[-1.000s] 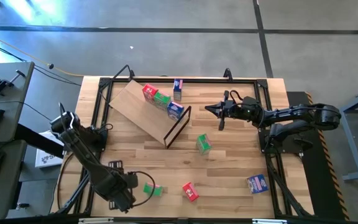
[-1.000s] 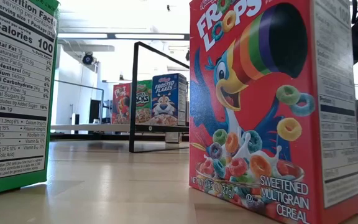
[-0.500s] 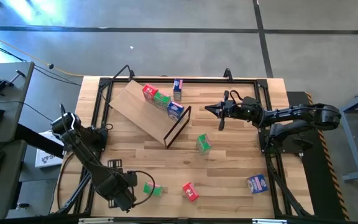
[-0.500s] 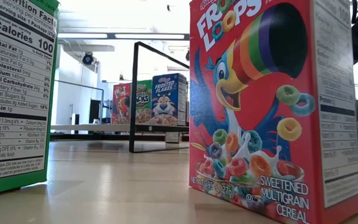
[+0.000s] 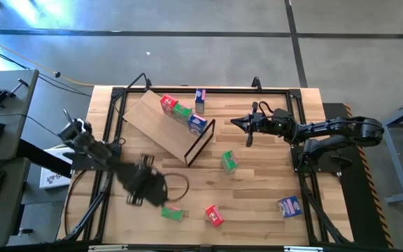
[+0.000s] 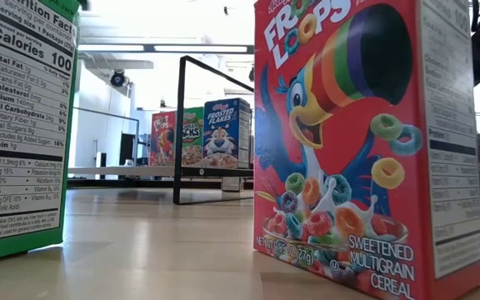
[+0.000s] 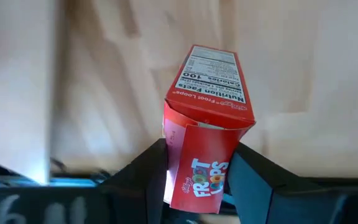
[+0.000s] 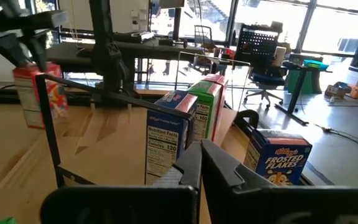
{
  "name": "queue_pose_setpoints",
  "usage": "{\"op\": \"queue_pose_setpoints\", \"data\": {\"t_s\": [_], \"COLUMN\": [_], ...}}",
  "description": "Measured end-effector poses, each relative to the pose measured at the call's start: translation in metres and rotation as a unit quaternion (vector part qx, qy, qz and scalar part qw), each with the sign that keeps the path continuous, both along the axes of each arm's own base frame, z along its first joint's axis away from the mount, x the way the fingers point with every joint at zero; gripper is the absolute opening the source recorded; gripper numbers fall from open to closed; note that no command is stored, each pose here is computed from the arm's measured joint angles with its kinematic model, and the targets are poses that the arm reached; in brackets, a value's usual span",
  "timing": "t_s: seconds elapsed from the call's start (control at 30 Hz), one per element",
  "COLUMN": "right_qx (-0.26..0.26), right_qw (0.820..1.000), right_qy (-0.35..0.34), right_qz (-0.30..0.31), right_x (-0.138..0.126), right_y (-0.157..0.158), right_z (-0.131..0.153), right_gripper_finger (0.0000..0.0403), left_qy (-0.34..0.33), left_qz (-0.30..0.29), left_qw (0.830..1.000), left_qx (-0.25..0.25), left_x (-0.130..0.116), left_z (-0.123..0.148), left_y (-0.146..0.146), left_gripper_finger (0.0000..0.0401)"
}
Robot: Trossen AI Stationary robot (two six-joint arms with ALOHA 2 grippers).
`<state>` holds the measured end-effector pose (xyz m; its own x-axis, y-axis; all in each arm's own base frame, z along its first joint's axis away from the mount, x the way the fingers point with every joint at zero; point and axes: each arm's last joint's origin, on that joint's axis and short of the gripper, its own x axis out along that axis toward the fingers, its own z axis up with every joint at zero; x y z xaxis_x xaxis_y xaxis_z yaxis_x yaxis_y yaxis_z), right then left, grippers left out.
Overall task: Stack cereal on shelf
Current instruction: Put the bottom left red cereal on the shelf
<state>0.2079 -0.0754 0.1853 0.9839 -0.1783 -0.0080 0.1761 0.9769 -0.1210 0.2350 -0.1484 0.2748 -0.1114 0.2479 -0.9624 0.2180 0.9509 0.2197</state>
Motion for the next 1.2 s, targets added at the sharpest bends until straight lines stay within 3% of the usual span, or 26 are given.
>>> {"op": "queue_pose_setpoints", "data": {"t_s": [0.33, 0.53, 0.67, 1.03, 1.2], "right_qx": [0.001, 0.001, 0.001, -0.001, -0.001], "right_qw": [1.000, 1.000, 1.000, 1.000, 1.000], "right_qy": [-0.001, -0.001, -0.001, 0.000, 0.000], "right_qz": [0.002, 0.003, 0.003, 0.003, 0.003], "right_x": [0.000, 0.000, 0.000, 0.000, 0.000], "right_y": [0.000, 0.000, 0.000, 0.000, 0.000], "right_z": [0.000, 0.000, 0.000, 0.000, 0.000], "right_gripper_finger": [0.0000, 0.0000, 0.0000, 0.0000, 0.0000], "left_qy": [-0.080, -0.054, -0.072, -0.008, 0.006], "left_qz": [-0.021, -0.048, -0.066, -0.083, -0.097], "left_qw": [0.996, 0.996, 0.994, 0.996, 0.994], "left_qx": [0.039, 0.047, 0.049, 0.023, 0.042], "left_x": [-0.004, -0.006, 0.005, 0.025, 0.030], "left_z": [0.055, 0.060, 0.056, 0.026, 0.021], "left_y": [0.117, 0.175, 0.205, 0.239, 0.242], "left_gripper_finger": [0.0131, 0.0131, 0.0131, 0.0162, 0.0185]}}
